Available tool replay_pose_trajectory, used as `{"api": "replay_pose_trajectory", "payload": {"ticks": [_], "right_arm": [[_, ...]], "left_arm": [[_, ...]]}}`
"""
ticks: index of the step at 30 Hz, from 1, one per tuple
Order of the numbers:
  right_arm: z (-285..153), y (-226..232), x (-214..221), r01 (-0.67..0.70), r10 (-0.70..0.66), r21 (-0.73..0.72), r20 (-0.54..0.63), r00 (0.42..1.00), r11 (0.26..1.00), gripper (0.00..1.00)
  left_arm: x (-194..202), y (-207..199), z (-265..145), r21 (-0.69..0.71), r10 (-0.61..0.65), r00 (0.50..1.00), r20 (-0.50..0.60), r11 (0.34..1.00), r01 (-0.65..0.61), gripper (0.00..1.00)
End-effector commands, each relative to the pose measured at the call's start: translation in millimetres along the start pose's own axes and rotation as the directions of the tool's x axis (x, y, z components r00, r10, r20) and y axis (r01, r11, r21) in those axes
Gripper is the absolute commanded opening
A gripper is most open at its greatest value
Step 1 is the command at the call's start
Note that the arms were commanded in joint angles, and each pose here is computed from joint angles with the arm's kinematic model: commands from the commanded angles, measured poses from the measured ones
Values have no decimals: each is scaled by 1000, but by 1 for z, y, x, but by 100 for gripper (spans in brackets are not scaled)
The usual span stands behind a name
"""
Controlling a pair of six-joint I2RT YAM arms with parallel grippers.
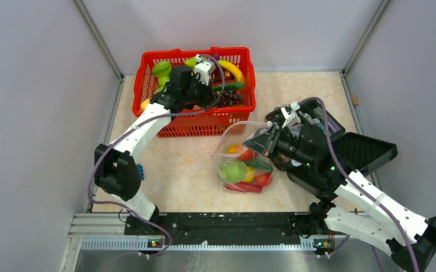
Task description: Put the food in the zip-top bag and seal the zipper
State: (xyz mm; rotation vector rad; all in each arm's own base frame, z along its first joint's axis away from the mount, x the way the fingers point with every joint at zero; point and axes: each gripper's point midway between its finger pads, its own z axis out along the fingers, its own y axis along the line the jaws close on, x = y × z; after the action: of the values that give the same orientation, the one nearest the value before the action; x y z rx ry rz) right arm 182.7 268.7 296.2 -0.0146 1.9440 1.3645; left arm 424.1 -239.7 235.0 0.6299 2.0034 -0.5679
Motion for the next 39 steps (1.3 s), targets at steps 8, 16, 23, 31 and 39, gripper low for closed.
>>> {"api": "replay_pose_trajectory", "payload": {"ticks": [8,16,23,31,39], "right_arm": [[-3,16,-8,8,-7,-44,28,1000,999,0],[-3,17,-7,8,-6,-49,26,1000,999,0],[-3,17,-8,5,-3,-52,30,1000,999,0],[-5,19,-11,1,2,-50,44,999,999,0],[-8,14,-10,-1,2,-35,45,999,999,0]], "left_arm": [[-47,10,-54,-133,51,977,206,991,-24,8],[-46,18,-62,-177,16,972,234,984,26,6],[-29,5,-44,-58,-1,990,144,998,10,47],[-13,6,-27,-24,-40,995,88,999,43,76],[8,-10,-9,118,-32,998,-49,992,38,83]]}}
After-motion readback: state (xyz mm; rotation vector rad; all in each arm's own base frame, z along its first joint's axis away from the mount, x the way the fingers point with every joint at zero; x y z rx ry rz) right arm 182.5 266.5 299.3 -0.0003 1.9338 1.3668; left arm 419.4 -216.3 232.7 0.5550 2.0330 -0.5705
